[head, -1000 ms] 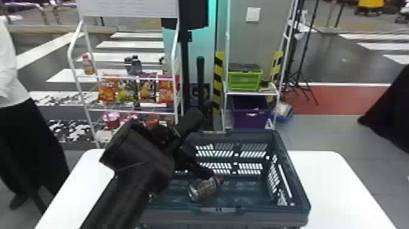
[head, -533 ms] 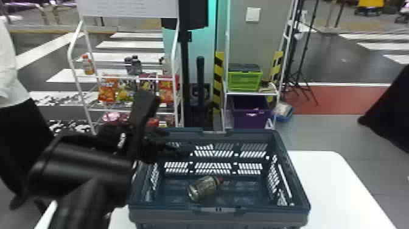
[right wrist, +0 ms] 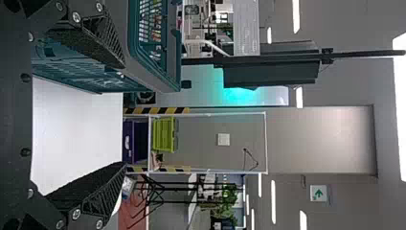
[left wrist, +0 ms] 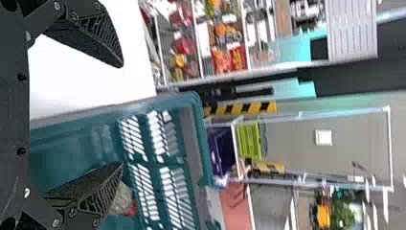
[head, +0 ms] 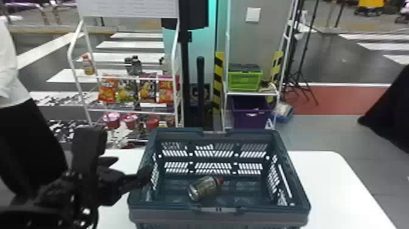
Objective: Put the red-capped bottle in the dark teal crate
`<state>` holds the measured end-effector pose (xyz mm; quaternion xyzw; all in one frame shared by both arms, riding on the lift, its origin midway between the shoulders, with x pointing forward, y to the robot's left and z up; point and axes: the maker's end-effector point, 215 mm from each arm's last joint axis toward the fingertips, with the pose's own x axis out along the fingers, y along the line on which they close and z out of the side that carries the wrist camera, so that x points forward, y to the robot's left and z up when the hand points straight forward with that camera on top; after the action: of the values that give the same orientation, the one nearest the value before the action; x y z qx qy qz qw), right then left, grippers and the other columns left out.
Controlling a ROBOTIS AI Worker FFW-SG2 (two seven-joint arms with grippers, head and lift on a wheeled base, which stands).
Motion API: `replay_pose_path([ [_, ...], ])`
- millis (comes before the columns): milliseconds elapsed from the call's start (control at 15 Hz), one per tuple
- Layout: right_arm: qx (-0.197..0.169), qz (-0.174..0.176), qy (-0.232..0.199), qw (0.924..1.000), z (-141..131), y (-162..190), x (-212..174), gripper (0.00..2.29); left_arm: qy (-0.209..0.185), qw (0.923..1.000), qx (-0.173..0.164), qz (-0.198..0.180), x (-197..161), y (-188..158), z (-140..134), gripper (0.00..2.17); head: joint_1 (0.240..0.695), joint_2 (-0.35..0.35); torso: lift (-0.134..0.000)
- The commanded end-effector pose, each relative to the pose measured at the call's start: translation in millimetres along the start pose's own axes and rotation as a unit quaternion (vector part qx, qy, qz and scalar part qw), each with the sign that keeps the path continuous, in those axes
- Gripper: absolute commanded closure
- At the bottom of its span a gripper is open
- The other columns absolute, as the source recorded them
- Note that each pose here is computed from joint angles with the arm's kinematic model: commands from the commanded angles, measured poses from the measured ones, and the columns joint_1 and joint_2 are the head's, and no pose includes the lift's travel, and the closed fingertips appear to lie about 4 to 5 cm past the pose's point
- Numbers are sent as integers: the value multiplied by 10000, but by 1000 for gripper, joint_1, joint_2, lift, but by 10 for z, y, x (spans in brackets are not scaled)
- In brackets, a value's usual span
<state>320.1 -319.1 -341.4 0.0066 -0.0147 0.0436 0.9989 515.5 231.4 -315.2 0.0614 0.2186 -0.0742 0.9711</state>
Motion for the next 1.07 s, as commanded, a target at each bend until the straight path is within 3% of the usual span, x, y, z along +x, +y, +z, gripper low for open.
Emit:
replay_pose_path([
  [0,13,68,21,10000,-11,37,39,174,-386,9990,33,206,-149,45,-130,184,499,0,0],
  [267,-2,195,125,9997,-60,77,133,174,-1508,9867,196,581,-579,60,-51,191,499,0,0],
  [533,-18,331,214,9992,-97,139,199,174,-2140,9744,292,615,-908,-104,-230,194,499,0,0],
  [800,10,396,263,9989,-104,163,222,174,-2645,9602,165,885,-1274,-237,-369,194,499,0,0],
  [1000,31,443,235,9987,-88,208,237,174,-2644,9554,-249,1294,-1456,-358,-523,191,499,0,0],
])
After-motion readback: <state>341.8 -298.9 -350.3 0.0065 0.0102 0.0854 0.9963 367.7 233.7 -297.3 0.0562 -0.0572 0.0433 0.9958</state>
